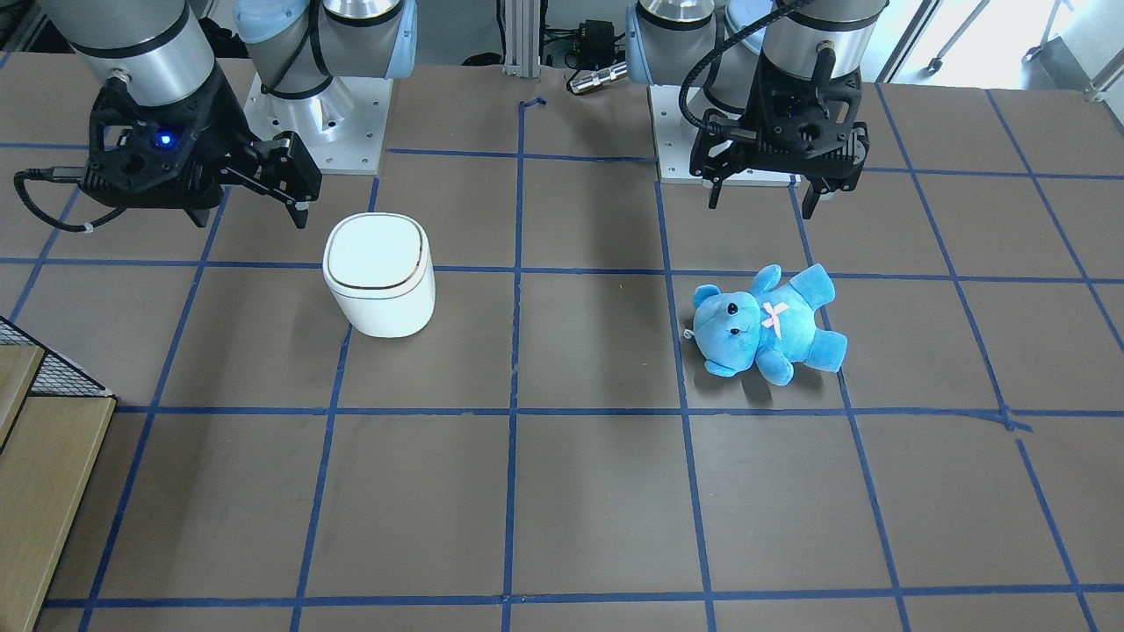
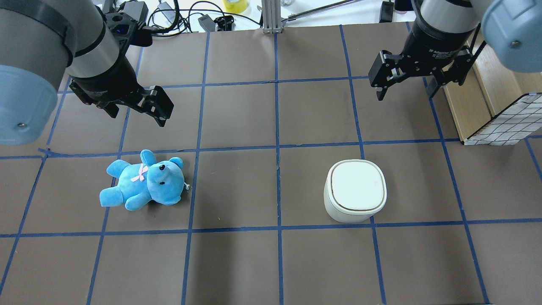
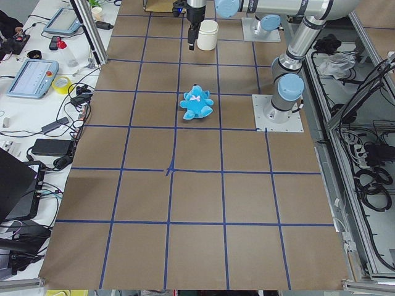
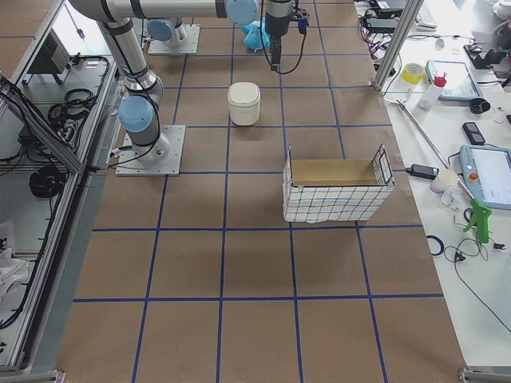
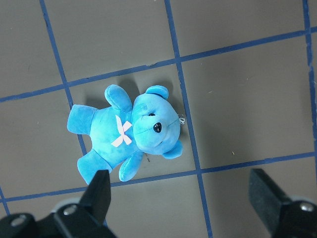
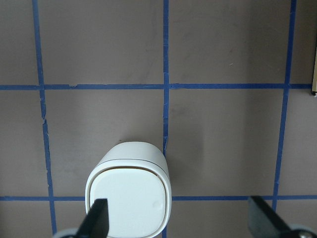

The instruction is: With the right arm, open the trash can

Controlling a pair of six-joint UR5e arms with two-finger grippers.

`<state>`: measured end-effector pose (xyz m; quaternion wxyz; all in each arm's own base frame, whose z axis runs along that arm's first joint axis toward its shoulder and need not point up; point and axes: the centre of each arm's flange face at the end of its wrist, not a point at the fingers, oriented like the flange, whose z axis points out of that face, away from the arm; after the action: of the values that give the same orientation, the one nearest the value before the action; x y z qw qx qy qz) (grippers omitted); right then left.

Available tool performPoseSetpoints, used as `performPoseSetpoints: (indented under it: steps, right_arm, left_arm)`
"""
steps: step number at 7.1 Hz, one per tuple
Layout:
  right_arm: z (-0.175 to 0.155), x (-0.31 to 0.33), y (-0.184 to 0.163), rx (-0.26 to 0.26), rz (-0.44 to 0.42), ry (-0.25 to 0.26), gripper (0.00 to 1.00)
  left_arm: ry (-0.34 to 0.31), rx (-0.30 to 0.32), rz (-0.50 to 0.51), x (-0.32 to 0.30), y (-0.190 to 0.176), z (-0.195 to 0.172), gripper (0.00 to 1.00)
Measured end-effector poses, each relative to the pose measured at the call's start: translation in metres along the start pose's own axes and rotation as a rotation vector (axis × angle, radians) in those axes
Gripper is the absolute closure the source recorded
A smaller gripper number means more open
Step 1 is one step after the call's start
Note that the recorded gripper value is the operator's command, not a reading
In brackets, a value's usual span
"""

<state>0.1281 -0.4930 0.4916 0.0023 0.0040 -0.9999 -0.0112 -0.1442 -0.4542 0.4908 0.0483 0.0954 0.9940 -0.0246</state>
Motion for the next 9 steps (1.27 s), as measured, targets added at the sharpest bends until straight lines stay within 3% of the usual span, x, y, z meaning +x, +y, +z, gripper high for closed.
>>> performPoseSetpoints:
  steps: [9]
  right_arm:
    - [-0.0018, -0.0013, 0.0003, 0.004, 0.039, -0.004, 0.00]
  left_arm:
    - [0.000, 0.000, 0.000, 0.0000, 0.0000, 0.0000, 0.00]
